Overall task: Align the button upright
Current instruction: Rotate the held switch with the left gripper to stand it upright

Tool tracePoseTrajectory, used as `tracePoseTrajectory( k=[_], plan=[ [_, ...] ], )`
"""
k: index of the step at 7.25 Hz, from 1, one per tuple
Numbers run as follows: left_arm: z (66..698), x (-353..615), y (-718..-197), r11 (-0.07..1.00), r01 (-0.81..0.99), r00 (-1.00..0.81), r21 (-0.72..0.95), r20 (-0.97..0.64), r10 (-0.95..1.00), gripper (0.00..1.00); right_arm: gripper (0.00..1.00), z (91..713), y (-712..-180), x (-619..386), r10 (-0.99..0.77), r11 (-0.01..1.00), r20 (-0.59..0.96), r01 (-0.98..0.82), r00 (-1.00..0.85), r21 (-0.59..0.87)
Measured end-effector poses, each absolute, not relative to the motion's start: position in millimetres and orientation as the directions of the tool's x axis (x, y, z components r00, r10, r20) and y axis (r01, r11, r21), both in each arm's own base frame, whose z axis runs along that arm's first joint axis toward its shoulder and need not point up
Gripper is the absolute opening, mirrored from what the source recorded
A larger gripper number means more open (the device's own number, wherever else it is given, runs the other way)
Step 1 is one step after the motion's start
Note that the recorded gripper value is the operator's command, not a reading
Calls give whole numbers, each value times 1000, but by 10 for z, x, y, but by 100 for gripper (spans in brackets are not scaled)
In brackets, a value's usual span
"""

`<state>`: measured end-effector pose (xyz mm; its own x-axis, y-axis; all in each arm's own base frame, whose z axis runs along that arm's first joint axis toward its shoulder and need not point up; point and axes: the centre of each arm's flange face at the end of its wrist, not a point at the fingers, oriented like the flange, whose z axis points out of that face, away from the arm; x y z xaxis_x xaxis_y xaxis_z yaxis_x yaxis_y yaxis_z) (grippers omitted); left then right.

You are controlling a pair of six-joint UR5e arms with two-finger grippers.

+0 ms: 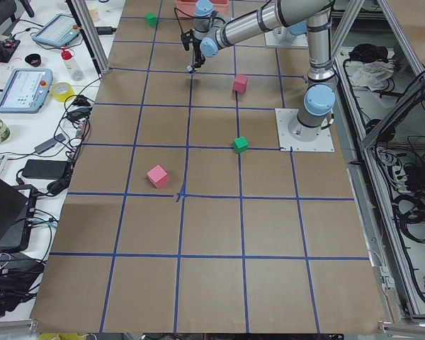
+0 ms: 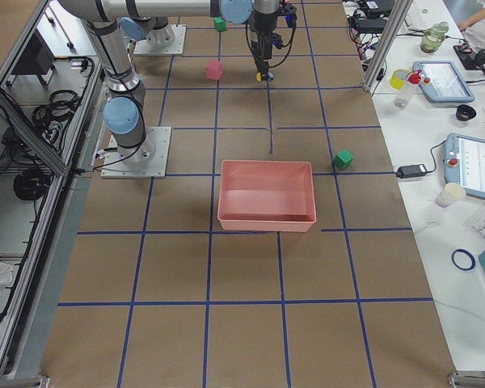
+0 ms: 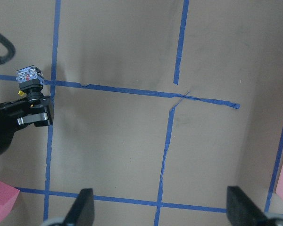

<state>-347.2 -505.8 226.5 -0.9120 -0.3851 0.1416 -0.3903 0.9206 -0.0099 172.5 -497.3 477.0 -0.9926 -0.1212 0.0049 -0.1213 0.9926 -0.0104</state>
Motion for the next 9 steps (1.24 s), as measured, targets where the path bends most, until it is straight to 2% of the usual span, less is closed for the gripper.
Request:
tracePoseTrajectory(
  k=[2, 4, 7, 9],
  plan=[
    [2253, -3316, -5162, 803, -578, -780, 148, 189, -596, 0, 100, 4774, -4966, 1723, -122, 992, 6, -122, -992, -9],
    [2262, -3172, -5249, 660, -686, -634, 304, 194, -748, 0, 100, 4773, -4963, 1723, -122, 992, 6, -122, -992, -7],
    [2150, -2888, -5272, 513, -705, -489, 489, 189, -852, 0, 100, 4772, -4961, 1721, -123, 992, 7, -123, -992, -5],
    [2133, -2716, -5249, 460, -669, -423, 584, 210, -882, 0, 100, 4772, -4962, 1717, -126, 992, 12, -126, -992, -5]
  ],
)
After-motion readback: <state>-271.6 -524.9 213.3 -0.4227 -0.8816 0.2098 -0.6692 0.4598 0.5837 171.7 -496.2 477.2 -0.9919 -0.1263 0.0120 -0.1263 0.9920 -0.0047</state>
